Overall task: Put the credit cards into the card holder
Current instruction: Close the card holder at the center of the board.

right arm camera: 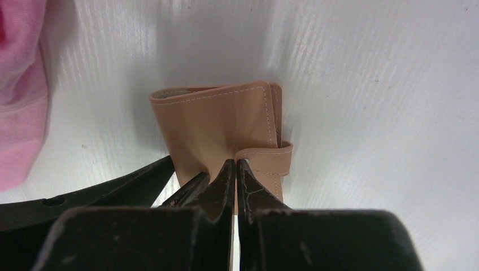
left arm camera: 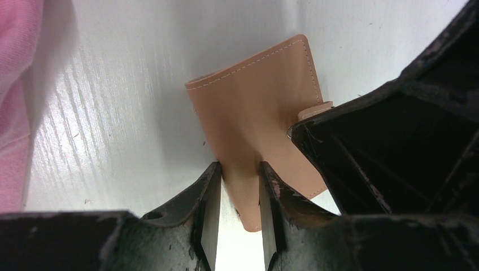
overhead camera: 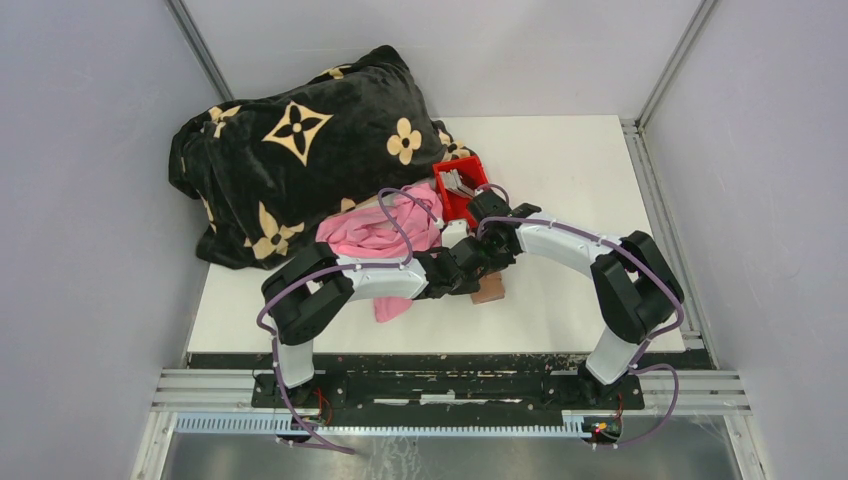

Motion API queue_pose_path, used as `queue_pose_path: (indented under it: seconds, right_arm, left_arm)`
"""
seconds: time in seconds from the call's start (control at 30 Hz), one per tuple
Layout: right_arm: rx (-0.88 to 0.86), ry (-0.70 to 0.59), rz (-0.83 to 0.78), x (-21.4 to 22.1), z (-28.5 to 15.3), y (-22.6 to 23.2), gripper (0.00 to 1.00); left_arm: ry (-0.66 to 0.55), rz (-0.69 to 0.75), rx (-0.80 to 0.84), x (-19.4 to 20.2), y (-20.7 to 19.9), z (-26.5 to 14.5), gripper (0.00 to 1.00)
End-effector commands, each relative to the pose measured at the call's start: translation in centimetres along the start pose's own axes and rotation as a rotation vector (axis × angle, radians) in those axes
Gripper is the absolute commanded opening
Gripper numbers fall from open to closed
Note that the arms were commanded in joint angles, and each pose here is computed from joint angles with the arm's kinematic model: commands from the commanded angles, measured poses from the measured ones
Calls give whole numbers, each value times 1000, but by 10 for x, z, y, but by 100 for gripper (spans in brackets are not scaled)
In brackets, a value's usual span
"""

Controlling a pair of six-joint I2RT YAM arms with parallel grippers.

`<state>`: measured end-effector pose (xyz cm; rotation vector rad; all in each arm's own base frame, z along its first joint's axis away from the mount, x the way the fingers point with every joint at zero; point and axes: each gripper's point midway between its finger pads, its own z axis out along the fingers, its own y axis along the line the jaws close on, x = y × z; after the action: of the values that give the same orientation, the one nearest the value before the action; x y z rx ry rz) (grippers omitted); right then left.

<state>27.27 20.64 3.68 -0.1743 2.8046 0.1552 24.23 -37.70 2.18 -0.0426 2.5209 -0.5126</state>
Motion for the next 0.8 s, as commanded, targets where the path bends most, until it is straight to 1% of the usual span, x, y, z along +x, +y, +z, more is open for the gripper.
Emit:
queue_pose_path:
  seconds: [0.0,0.33,0.77]
  right_arm:
    - [-51,18,-12,12,3,13,2]
    - [-44,23,-15,19,0,8,2]
    - [-55,34,-19,18,4,13,2]
  left_arm:
    - [65,44,-41,26,18,19,35]
    - [66,38,-41,26,17,20,35]
    - [65,39,-40,26,17,21,35]
